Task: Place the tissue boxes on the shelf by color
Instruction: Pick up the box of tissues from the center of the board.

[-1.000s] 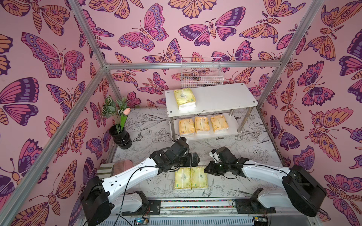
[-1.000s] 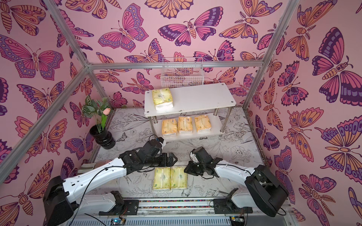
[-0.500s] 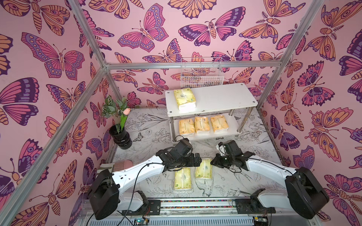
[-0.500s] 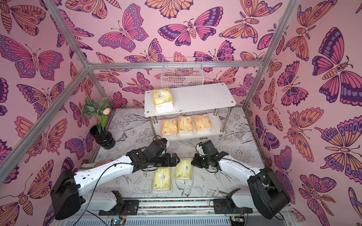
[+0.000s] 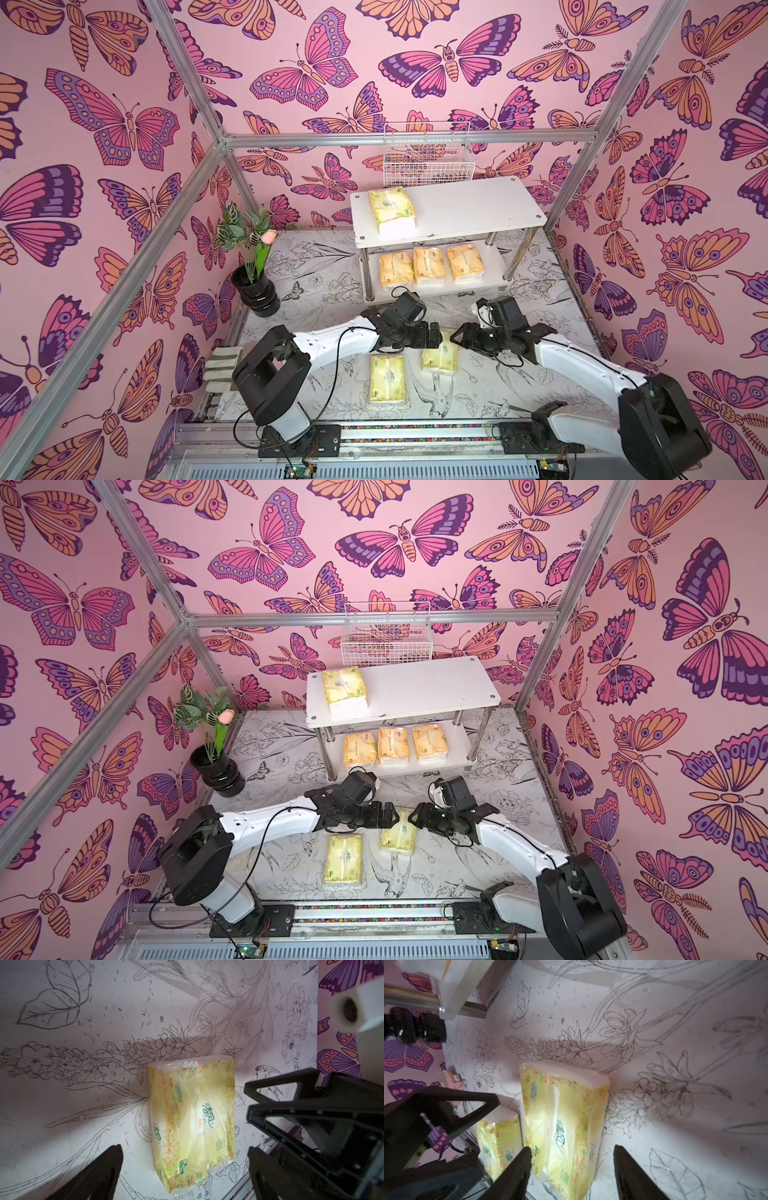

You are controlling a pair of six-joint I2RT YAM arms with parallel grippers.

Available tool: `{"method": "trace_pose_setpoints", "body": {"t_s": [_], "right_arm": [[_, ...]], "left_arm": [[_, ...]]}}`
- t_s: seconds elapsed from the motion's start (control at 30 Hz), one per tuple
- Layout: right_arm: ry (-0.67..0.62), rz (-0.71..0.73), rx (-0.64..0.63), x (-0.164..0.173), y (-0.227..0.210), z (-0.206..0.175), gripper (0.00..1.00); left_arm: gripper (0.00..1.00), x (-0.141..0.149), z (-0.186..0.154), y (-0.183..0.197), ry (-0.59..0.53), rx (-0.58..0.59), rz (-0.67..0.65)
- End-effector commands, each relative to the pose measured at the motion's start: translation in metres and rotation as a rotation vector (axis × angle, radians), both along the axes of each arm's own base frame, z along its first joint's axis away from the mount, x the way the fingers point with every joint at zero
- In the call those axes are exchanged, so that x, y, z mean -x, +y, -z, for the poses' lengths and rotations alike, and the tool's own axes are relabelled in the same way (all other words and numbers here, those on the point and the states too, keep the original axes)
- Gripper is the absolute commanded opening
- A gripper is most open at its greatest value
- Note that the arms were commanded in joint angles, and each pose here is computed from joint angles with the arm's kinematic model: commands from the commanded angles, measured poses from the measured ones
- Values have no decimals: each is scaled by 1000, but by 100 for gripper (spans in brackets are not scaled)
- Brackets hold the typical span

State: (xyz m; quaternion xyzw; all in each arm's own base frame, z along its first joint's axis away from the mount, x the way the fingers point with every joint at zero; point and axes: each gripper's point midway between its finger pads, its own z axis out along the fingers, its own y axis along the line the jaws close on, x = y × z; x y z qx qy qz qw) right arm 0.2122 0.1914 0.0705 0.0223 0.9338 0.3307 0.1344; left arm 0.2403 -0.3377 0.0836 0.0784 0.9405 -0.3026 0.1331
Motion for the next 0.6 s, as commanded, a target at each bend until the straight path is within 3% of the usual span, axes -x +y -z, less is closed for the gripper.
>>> {"method": "trace_pose_setpoints", "body": {"t_s": [0.0, 0.27, 0.57], "right_arm": [[71, 54, -29, 24, -10, 12, 68], [104, 135, -139, 50, -12, 29, 72], [130, 166, -181, 48, 1, 46, 73]], "left_arm": [[99, -9, -3, -12, 1, 63, 21], [100, -14, 12, -24, 65, 140, 11], [99, -13, 33, -33, 138, 205, -28]]}}
